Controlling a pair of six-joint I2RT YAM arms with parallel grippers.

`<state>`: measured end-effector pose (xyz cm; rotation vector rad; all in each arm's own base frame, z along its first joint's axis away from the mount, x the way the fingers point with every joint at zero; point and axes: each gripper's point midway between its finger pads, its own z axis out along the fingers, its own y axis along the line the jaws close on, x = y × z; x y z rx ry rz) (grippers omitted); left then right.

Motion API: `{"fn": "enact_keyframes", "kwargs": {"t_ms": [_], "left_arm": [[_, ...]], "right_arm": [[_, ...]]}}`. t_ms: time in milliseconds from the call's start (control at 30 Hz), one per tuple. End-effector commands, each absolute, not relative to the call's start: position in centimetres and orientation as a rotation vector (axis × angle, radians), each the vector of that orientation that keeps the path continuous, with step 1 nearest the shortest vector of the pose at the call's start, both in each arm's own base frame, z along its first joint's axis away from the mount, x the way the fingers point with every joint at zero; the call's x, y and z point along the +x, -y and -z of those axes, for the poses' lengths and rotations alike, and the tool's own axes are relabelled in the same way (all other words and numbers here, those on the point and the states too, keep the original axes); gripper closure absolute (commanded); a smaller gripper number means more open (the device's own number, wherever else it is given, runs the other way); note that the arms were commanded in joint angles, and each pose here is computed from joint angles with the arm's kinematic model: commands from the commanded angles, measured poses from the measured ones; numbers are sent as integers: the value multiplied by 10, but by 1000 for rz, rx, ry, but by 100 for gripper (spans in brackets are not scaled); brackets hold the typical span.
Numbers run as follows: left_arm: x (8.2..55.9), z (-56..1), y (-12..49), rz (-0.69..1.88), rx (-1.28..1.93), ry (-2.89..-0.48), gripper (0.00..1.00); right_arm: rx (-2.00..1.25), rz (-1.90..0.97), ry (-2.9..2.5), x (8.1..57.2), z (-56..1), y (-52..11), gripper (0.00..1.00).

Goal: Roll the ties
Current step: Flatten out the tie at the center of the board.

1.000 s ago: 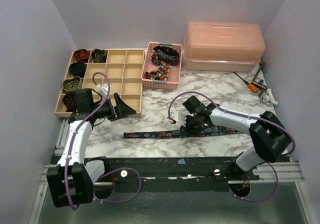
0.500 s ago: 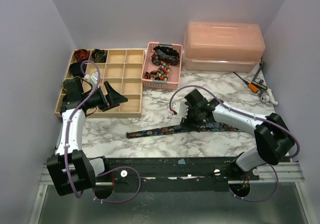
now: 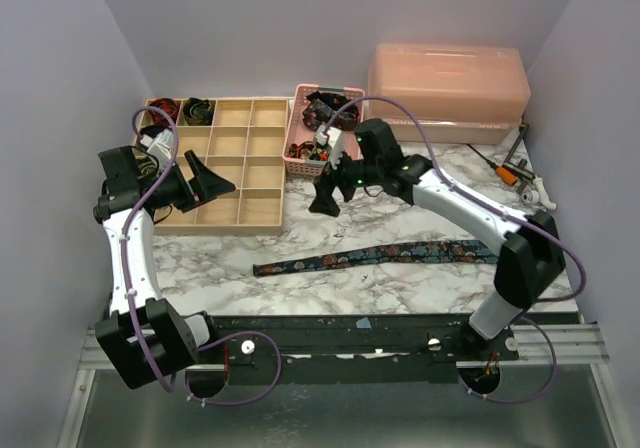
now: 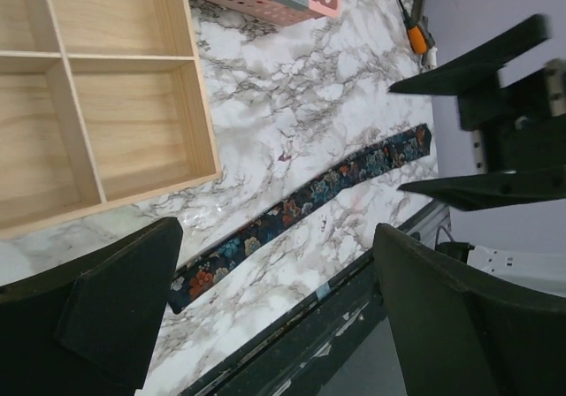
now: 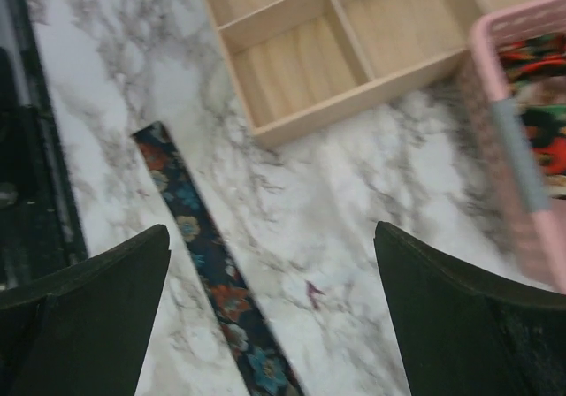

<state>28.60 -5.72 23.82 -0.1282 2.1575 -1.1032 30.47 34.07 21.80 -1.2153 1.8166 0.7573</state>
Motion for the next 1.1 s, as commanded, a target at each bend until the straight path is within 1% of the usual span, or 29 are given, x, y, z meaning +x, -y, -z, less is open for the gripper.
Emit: {"fn": "enact_keyframes", "kwargs": {"t_ms": [0,100,200,467,667,833,1067], "left_arm": [[282,-252,36,997,-178,-2130,4],[281,-255,23,973,-224,-2129,4],[281,-256,13,958,-266,-2122,4],[280,-258,0,897,-305,-2110,3],[279,-259,-8,883,-330,-2112,3],[282,-263,-12,862,-331,-2116,3],[280,-264,-13,844,-316,-2123,3]], "right_arm": [[-1199,-1277,-1789,253,-207,-394,0],[-1199,-1339,-1608,230,-218,-425,0],[-1202,-1466,-1651,209,-207,-453,0],[-1026,-1510,-1781,190,-165,-506,0],[-941,-1460,-1879,192,-134,-525,0],[-904,-1386,-2015,193,-106,-529,0],[-894,-1476,-2092,174,-89,-534,0]]}}
